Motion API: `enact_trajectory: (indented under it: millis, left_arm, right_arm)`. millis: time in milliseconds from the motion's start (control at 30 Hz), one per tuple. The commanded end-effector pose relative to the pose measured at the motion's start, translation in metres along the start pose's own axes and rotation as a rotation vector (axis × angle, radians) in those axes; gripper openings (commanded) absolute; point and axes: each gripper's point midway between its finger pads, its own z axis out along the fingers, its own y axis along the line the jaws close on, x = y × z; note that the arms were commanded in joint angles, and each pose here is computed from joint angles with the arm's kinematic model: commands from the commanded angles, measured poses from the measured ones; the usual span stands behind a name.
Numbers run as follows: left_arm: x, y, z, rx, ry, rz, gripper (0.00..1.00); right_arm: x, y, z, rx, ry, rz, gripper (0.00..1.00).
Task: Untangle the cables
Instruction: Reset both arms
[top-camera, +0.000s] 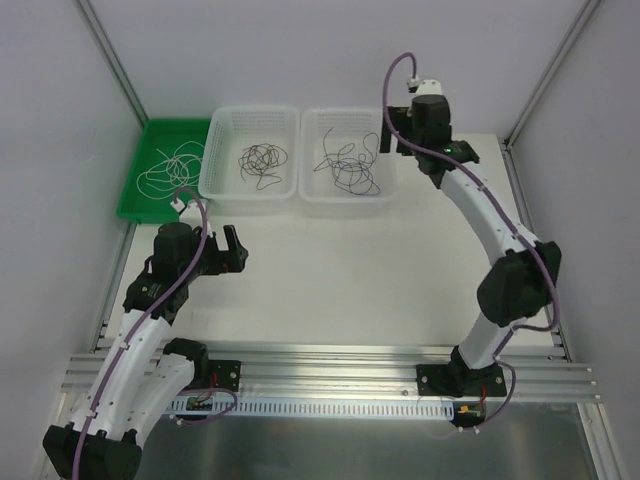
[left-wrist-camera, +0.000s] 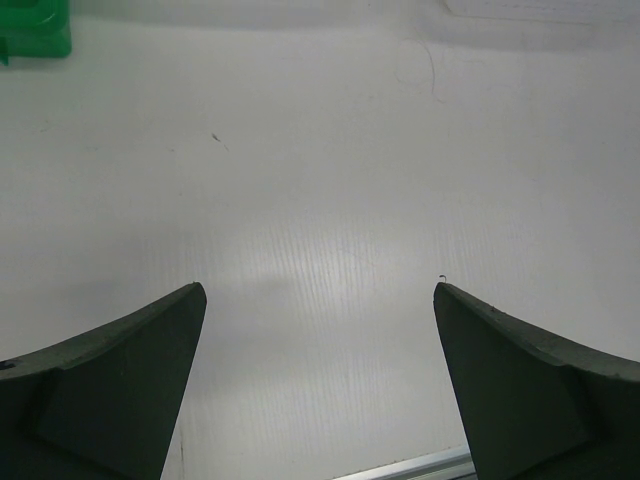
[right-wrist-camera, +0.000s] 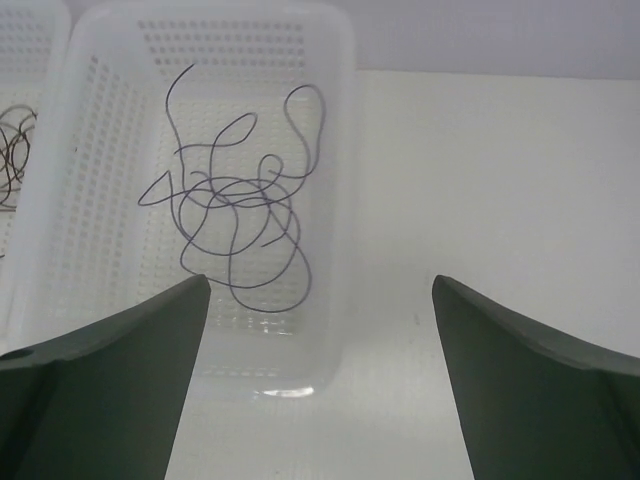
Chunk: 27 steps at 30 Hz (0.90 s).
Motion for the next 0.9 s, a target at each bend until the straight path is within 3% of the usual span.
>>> enact_trajectory:
  millis: [0, 267, 533, 700, 867]
  left_arm:
    - [-0.008, 0.003, -0.007, -0.004, -0.054, 0.024, 0.99]
    - [-0.021, 0.009, -0.024, -0.037, -0.161, 0.026, 0.99]
    - [-0.048, 0.007, -0.115, -0.033, -0.457, -0.023, 0.99]
    - [-0.048, 0.009, -0.177, -0.023, -0.631, -0.028, 0.99]
    - [-0.042, 0.018, -0.213, -0.039, -0.788, -0.024, 0.99]
  right_arm:
    - [-0.043, -0.058, -0.076, 0.087, -0.127, 0.05, 0.99]
    - [0.005, -0.137, -0.201, 0.259, -0.065, 0.098, 0.97]
    - [0.059, -0.154, -0.336, 0.287, -0.2, 0.146, 0.97]
    - [0.097, -0.151, -0.374, 0.234, -0.273, 0.154, 0.97]
    - [0.121, -0.153, -0.401, 0.216, -0.386, 0.171, 0.97]
